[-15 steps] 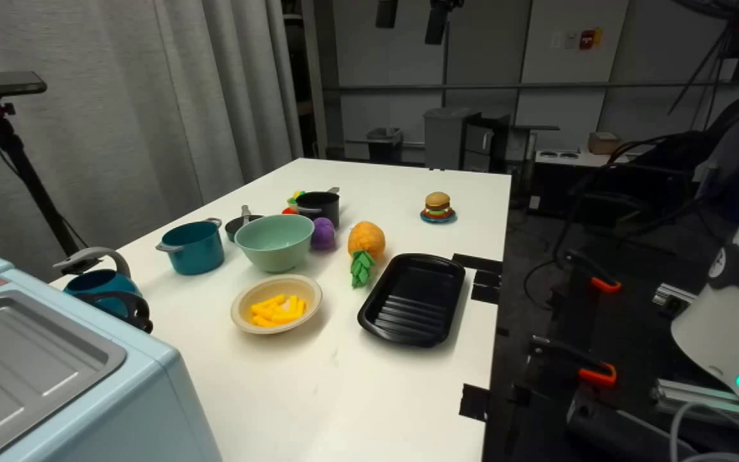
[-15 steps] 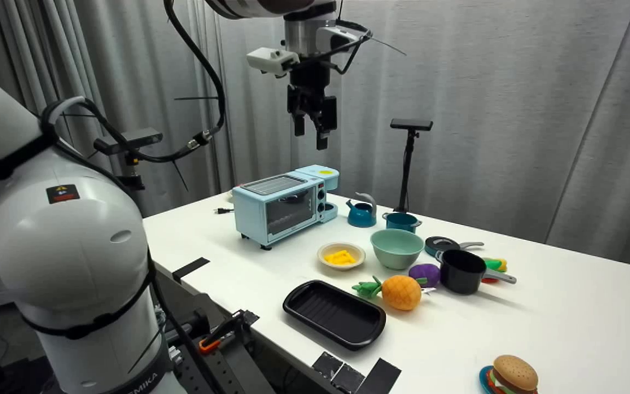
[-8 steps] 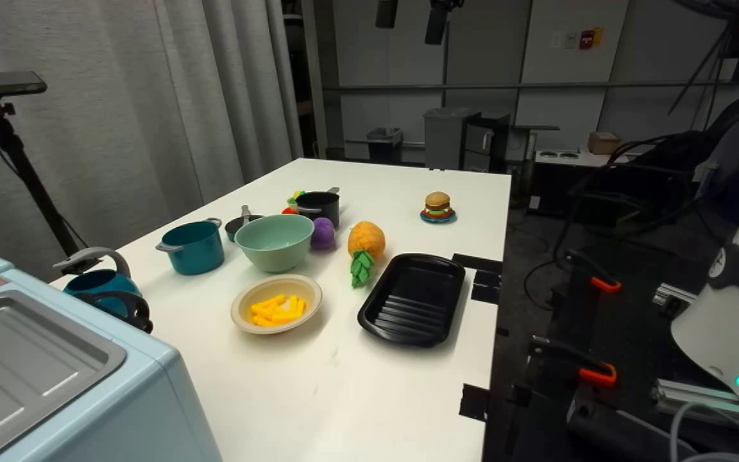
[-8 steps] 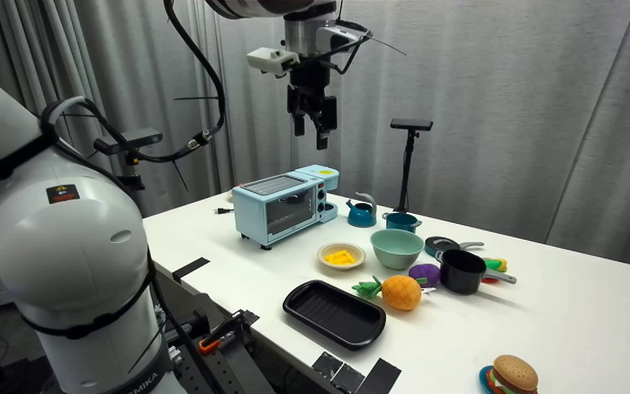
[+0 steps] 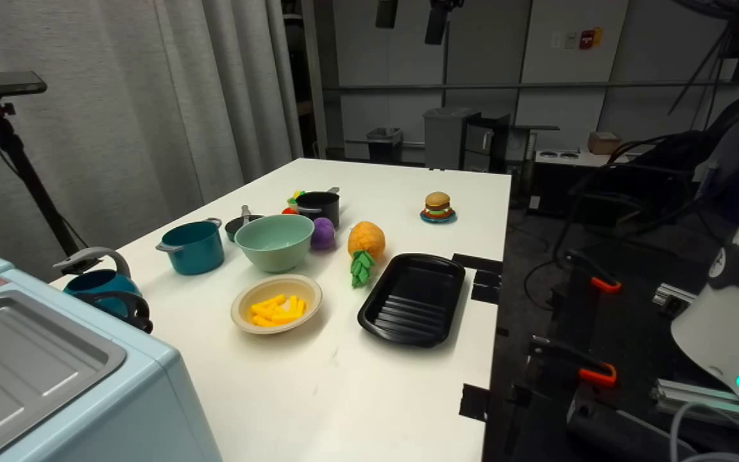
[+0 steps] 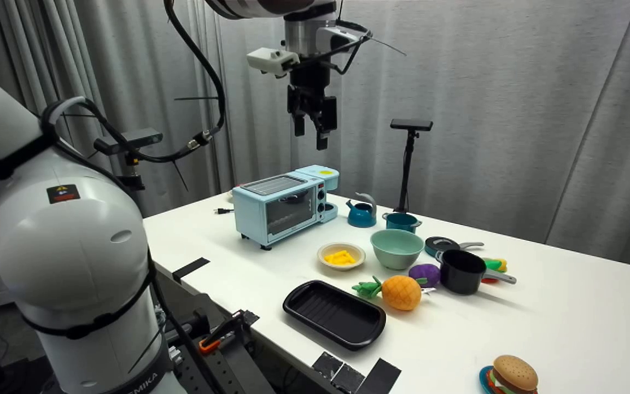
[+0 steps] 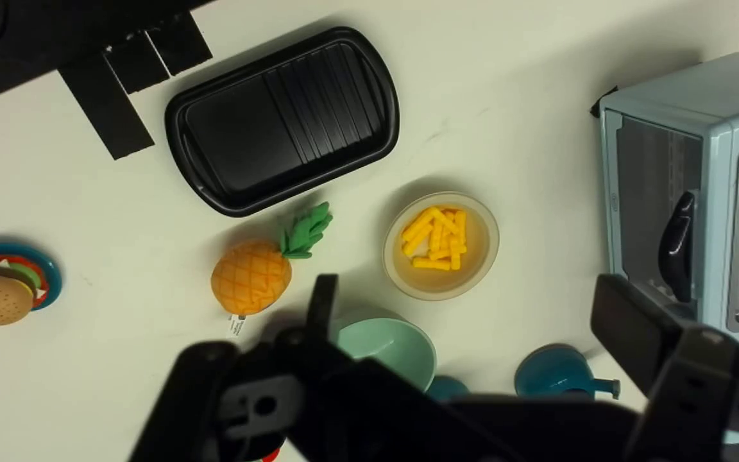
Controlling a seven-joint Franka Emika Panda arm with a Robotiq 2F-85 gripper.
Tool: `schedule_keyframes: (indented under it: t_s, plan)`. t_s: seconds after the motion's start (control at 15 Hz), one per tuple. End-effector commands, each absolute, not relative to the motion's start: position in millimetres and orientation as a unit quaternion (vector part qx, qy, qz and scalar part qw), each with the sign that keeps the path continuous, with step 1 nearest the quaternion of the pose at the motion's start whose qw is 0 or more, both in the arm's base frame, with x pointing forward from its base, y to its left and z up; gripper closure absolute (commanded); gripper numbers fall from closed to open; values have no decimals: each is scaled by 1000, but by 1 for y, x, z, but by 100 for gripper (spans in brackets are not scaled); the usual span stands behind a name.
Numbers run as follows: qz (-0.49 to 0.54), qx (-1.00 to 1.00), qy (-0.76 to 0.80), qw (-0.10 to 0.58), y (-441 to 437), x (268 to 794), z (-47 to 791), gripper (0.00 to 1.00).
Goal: Pick the plate then pour the potatoes fries into the bowl
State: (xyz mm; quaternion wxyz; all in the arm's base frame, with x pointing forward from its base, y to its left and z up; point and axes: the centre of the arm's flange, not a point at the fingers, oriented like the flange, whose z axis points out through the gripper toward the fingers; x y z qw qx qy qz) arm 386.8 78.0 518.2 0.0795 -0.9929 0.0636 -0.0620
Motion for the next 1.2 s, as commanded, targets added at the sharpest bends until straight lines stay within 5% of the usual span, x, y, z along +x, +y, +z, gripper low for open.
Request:
schedule_keyframes:
  t_s: [0.0,1.13]
  plan:
    - [-62,-993,64,80,78,387,518,0]
    - [-24,-995,-71,71,90,446,448,0]
